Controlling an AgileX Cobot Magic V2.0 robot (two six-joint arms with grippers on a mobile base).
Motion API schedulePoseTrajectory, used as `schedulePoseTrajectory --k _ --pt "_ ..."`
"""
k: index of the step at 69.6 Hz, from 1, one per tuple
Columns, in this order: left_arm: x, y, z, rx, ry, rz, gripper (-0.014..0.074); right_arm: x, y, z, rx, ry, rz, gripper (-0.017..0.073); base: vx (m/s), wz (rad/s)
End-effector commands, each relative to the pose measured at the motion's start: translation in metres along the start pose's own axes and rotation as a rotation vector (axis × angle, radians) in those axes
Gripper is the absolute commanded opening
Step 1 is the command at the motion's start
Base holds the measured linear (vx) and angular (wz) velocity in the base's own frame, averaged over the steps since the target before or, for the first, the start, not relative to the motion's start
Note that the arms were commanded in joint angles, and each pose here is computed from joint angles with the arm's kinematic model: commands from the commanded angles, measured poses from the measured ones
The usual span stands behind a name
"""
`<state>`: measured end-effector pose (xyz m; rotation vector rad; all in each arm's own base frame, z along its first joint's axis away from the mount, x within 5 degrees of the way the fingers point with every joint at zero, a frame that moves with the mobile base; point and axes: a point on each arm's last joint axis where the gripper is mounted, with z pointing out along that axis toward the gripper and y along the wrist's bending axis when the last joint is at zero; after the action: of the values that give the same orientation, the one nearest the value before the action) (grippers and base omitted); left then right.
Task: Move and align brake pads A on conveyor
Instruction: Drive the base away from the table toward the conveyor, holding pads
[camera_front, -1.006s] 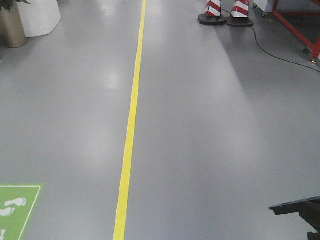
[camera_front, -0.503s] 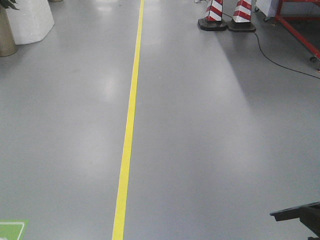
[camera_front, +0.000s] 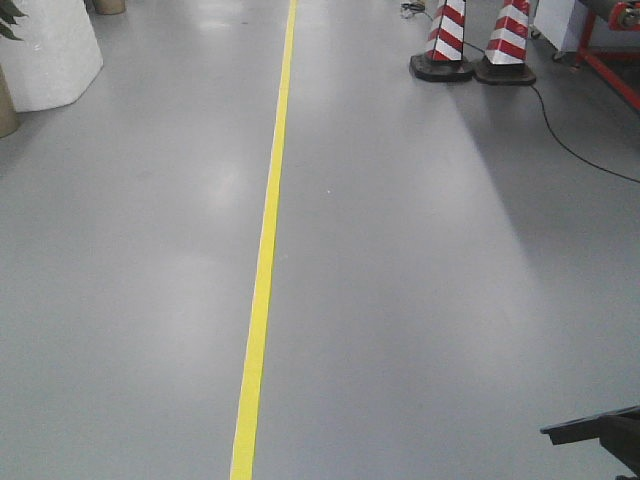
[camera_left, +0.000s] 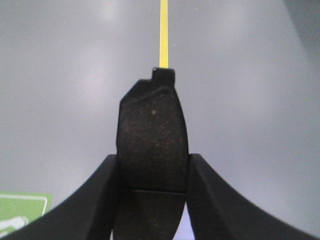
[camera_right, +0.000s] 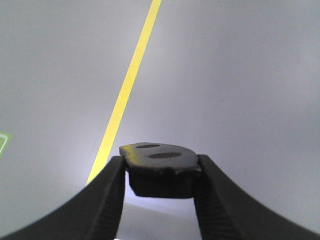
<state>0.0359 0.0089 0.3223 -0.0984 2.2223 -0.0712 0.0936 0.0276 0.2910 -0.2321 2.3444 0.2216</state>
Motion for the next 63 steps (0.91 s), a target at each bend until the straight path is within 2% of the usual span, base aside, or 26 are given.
schedulePoseTrajectory --k 1,63 --pt "-0.013 -0.0022 -0.004 0.018 -0.089 -0.003 -0.0006 -0.0133 0.0005 -0.0061 0.002 -0.097 -0.012 -0.0012 0.66 0.05" --pt "-0.013 -0.0022 -0.004 0.018 -0.09 -0.003 -0.0006 -0.0133 0.0005 -0.006 0.002 -0.097 -0.012 -0.0012 0.68 -0.04"
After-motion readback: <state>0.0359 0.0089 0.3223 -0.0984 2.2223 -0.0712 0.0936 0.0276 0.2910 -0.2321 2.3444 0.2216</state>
